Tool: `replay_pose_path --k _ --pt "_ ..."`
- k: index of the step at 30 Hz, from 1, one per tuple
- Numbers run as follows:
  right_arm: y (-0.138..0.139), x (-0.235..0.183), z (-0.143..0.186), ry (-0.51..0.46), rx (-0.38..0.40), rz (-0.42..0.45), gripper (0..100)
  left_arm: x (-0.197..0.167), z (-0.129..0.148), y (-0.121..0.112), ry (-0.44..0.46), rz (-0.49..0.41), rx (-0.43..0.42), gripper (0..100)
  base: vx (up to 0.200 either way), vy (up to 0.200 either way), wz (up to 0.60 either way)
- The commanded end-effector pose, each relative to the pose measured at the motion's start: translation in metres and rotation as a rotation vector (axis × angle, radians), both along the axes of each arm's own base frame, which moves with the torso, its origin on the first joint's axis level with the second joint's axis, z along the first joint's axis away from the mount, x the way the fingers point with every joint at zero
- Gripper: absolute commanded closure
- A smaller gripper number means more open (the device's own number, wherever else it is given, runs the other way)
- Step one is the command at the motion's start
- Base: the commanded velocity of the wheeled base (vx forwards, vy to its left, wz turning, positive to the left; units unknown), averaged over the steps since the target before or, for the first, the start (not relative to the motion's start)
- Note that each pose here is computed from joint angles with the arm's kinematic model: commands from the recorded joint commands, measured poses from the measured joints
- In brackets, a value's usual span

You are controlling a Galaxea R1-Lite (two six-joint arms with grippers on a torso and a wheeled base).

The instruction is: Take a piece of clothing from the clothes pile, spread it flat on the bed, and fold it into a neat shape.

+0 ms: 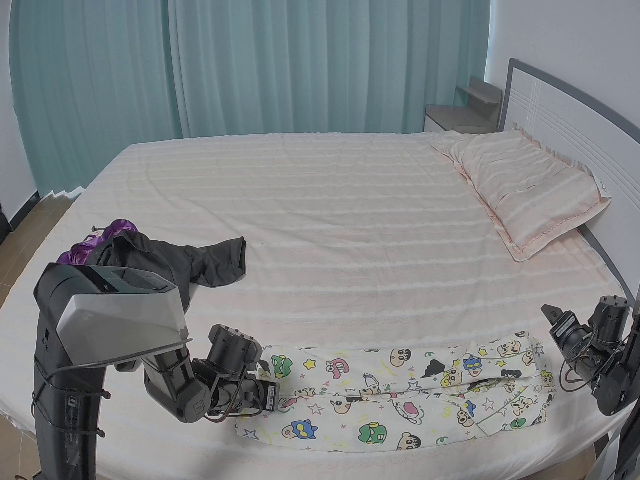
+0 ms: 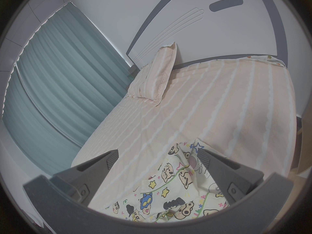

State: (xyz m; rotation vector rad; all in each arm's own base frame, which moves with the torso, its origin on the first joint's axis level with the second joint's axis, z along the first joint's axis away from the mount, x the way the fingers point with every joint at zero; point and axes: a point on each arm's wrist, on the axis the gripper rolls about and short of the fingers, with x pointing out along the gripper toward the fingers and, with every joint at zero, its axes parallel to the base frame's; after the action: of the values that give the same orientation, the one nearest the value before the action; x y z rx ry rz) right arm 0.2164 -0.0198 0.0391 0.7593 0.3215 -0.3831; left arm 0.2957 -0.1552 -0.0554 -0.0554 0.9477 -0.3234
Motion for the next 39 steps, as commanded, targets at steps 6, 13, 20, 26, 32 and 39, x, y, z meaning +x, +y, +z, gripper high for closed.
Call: replay_pose_path --k 6,13,20,26,32,39 --pt "-0.001 0.0 0.001 -0.013 0.0 -0.003 0 0.002 0.006 0.002 -0.017 0.014 -0.014 100 0.0 0.0 0.0" --pt "-0.001 0.0 0.002 -0.014 0.001 -0.005 0 0.008 0.031 0.023 -0.058 0.093 -0.049 100 0.0 0.0 0.0" --pt "-0.001 0.0 0.001 -0.013 0.002 -0.005 0 0.002 0.043 0.051 -0.042 0.137 -0.079 100 0.0 0.0 0.0" --pt "-0.002 0.0 0.001 -0.015 0.003 -0.006 0 0.001 0.059 0.079 -0.064 0.198 -0.117 100 0.0 0.0 0.0" --pt "-0.002 0.0 0.001 -0.014 0.008 0.002 0 -0.006 0.076 0.125 -0.082 0.299 -0.176 100 0.0 0.0 0.0" --pt "-0.005 -0.001 0.001 -0.014 0.013 0.0 0 -0.019 0.095 0.179 -0.126 0.432 -0.233 100 0.0 0.0 0.0"
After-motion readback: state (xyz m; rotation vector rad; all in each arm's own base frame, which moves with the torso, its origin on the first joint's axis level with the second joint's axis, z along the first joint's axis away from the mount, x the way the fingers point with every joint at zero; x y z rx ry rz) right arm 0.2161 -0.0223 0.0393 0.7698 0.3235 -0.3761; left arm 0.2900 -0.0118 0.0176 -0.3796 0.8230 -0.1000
